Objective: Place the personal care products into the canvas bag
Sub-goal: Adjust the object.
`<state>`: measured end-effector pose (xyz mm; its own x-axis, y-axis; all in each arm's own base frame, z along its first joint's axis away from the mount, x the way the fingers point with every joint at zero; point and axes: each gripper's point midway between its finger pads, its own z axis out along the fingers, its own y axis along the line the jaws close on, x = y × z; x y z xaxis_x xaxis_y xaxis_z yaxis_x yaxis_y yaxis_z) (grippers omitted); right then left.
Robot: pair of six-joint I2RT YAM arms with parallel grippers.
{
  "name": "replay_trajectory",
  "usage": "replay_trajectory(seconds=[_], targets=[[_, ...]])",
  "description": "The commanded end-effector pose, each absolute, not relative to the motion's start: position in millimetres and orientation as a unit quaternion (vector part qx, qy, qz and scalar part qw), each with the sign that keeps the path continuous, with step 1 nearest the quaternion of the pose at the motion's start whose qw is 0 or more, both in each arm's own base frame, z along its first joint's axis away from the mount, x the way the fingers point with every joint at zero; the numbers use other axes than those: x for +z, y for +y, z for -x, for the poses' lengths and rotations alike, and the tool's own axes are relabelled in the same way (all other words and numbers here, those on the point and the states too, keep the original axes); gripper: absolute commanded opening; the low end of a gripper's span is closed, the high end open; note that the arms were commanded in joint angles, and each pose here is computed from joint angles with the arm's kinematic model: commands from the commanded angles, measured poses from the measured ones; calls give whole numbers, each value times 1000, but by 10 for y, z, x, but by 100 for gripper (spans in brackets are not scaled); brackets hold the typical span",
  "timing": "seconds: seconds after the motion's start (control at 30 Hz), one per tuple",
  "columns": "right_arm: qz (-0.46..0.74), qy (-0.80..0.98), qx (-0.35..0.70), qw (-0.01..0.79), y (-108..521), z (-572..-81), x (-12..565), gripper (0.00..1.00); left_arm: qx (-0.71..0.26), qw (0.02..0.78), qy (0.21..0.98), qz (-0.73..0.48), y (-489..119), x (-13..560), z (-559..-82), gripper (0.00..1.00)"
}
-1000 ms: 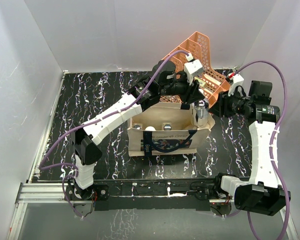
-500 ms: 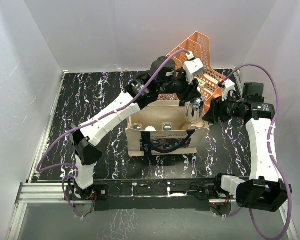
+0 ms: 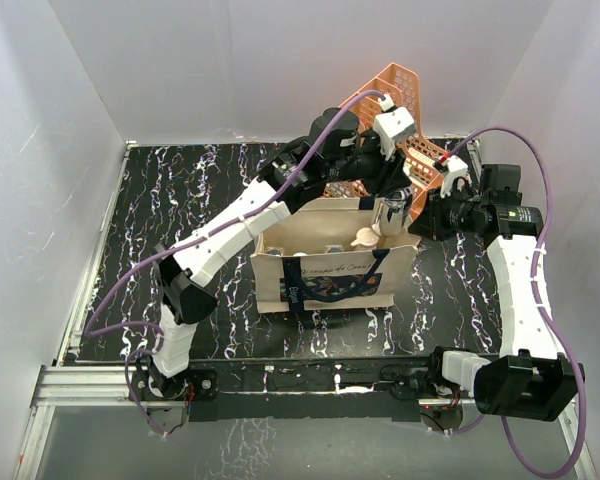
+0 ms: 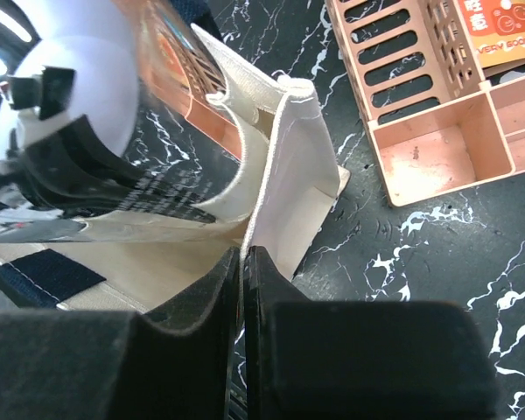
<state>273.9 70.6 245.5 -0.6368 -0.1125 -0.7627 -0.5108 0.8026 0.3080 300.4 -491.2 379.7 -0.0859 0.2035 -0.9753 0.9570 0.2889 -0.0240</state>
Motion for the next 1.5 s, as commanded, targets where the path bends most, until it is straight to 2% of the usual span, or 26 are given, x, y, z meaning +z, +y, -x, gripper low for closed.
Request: replay_trajectory(seconds=[0.0, 0.33, 0.77, 0.97, 1.13, 1.27, 1.47], targets=[[175, 853, 224, 437, 612, -2944, 2657, 8, -425, 595, 537, -420, -4939, 4790, -2948, 0], [159, 848, 197, 466, 527, -3065, 2848, 8, -445, 597, 532, -403, -5052, 4811, -2992, 0], [187, 838, 235, 455, 657, -3038, 2851, 8, -441, 537, 489, -527, -5022, 4345, -2624, 0], [195, 839, 242, 446, 683, -2983, 2762, 8, -434, 554, 475, -529, -4978, 4504, -2614, 0], [216, 825, 227, 470, 675, -2961, 2874, 8, -396, 604, 474, -504, -4826, 4859, -2721, 0], [227, 815, 209, 490, 649, -2994, 3009, 17, -354, 633, 485, -489, -4554, 5102, -2739, 0], [255, 807, 222, 484, 742, -3004, 3069, 37, -318, 647, 495, -484, -4121, 5348, -2582, 0]])
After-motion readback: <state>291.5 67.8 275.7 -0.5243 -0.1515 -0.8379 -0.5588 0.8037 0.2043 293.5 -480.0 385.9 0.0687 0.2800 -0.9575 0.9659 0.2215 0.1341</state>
